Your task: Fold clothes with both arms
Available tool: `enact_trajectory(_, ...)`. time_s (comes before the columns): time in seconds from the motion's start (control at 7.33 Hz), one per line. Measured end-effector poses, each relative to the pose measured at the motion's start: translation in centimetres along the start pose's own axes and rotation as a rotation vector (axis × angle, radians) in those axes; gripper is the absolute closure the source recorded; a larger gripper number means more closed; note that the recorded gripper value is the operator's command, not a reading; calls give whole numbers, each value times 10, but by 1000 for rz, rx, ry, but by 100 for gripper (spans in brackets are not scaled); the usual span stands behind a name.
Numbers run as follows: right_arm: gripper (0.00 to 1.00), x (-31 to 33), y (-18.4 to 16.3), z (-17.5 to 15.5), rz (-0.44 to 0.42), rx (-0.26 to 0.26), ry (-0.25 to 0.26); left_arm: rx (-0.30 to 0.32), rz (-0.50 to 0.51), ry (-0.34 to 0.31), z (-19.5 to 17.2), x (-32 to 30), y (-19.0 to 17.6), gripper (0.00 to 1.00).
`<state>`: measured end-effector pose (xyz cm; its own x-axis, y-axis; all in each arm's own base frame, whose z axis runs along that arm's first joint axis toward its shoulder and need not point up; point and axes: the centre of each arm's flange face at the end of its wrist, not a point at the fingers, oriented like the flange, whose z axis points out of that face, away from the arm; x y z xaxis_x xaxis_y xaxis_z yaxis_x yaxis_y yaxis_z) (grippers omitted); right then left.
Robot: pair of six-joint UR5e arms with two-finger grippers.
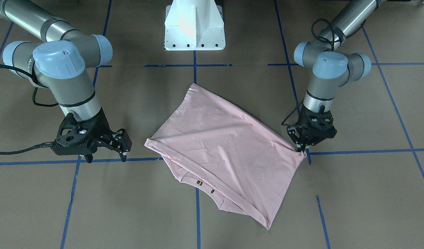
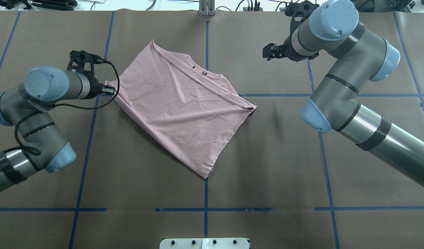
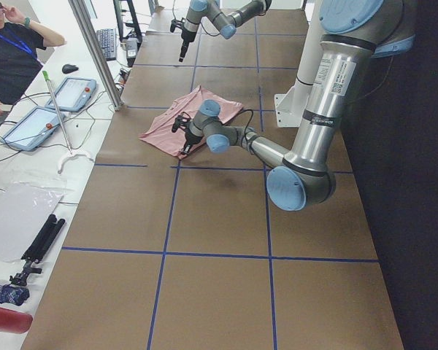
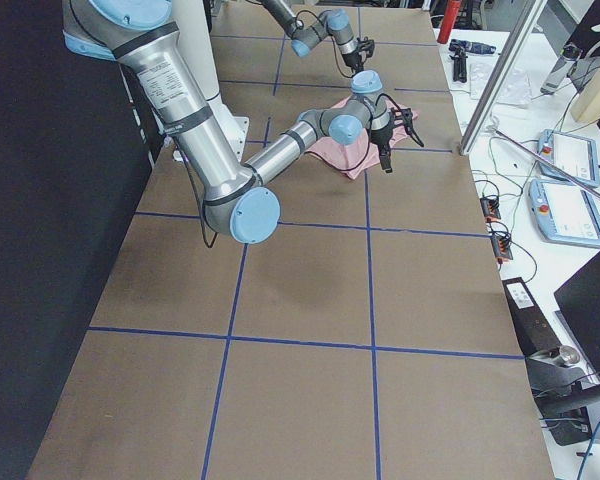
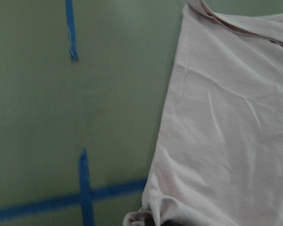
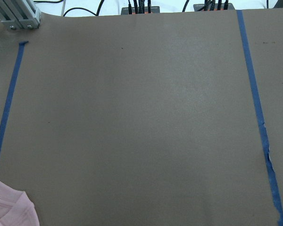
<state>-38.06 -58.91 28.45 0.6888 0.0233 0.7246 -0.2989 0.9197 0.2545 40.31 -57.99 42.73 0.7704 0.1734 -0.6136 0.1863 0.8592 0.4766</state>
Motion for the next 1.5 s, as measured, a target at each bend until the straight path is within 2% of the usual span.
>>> enact_trajectory(0.27,0,0,0,0,0,0,0,23,28,-67,54,-1,-93,100)
enact_trajectory(0.41,0,0,0,0,1,0,0,41,39,-69,66,2,-122,1)
enact_trajectory(0.68,0,-3,0,-1,1,-1,-2,79,60,-47,68,-15,-130,0)
enact_trajectory(0.82,3,-7,1,-1,16,-2,-7,83,63,-17,60,-33,-132,0)
enact_trajectory(0.95,10,-17,3,-3,60,-2,-19,74,77,18,49,-53,-140,0)
enact_trajectory(1.09,11,-36,6,-6,123,-6,-38,78,98,44,36,-65,-147,0)
enact_trajectory(1.23,12,-59,16,-6,186,-23,-56,85,110,71,22,-69,-146,0)
enact_trajectory(1.5,22,-110,42,11,304,-78,-60,83,117,120,5,-67,-140,0)
